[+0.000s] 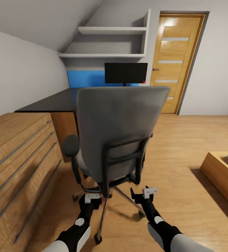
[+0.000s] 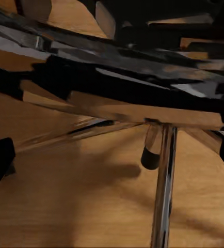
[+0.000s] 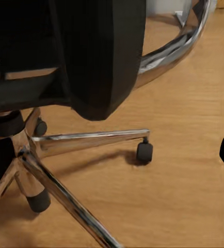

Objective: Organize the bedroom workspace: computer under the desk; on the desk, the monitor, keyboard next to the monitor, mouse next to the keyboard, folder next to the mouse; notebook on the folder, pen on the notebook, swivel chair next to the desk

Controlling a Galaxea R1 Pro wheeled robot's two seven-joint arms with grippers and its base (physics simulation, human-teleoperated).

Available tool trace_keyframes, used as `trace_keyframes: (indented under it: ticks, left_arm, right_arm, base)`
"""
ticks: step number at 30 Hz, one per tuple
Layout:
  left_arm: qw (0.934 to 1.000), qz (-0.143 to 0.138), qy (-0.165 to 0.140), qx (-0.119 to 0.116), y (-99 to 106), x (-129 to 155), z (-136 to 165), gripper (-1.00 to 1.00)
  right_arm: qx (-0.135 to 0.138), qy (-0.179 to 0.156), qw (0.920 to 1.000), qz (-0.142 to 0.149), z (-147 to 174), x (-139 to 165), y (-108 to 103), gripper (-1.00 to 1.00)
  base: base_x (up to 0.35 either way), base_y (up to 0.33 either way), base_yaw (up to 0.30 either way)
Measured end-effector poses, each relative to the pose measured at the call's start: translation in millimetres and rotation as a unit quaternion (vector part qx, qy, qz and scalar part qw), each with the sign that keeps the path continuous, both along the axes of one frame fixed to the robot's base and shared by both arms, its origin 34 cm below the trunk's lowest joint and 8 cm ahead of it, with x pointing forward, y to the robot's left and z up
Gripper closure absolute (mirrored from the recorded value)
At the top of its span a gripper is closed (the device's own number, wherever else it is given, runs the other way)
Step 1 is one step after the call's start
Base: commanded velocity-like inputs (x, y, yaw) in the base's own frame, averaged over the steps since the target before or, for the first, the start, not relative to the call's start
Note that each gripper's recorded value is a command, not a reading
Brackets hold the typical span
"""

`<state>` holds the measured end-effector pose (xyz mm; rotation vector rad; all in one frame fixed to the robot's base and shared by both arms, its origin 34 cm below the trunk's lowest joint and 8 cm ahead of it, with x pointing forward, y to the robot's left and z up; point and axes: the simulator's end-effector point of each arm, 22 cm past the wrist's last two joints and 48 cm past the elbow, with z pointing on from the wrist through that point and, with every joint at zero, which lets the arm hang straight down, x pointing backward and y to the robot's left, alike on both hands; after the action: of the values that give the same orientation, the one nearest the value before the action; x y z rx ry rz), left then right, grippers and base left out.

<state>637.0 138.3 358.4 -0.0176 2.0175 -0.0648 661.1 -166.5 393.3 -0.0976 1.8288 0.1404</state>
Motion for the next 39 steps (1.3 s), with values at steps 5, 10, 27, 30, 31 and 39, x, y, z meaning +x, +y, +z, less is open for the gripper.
trace_keyframes:
  ticks: [5, 10, 27, 30, 31, 39]
  left_arm:
    - [1.0000, -0.001, -0.003, 0.001, -0.2, 0.7, 2.7, -1.00]
    - [1.0000, -0.001, -0.005, 0.001, -0.4, 1.2, 5.2, -1.00]
    - [1.0000, 0.002, -0.005, 0.000, 1.3, 1.7, 6.0, -1.00]
    - [1.0000, 0.002, -0.004, 0.000, 1.2, 1.4, 5.5, -1.00]
    - [1.0000, 0.002, -0.004, 0.000, 1.3, 1.4, 5.5, -1.00]
    - [1.0000, 0.002, -0.002, -0.001, 1.4, 0.7, 4.2, -1.00]
  right_arm:
    - [0.000, -0.003, 1.0000, 0.000, 3.0, 0.7, -0.1, -1.00]
    - [0.000, -0.005, 1.0000, 0.000, 5.5, 1.0, 0.0, -1.00]
    - [0.000, -0.006, 1.0000, 0.000, 6.5, 1.3, 0.1, -1.00]
    - [0.000, -0.005, 1.0000, 0.000, 6.5, 1.3, -0.1, -1.00]
    - [0.000, -0.005, 1.0000, 0.000, 6.4, 1.3, -0.1, -1.00]
    - [0.001, -0.005, 1.0000, -0.001, 6.3, 1.2, -0.1, -1.00]
  base:
    - [0.300, -0.197, -0.171]
    - [0.288, -0.209, -0.142]
    - [0.242, -0.138, -0.011]
    - [0.306, -0.179, 0.000]
    - [0.304, -0.184, 0.000]
    - [0.288, -0.206, 0.000]
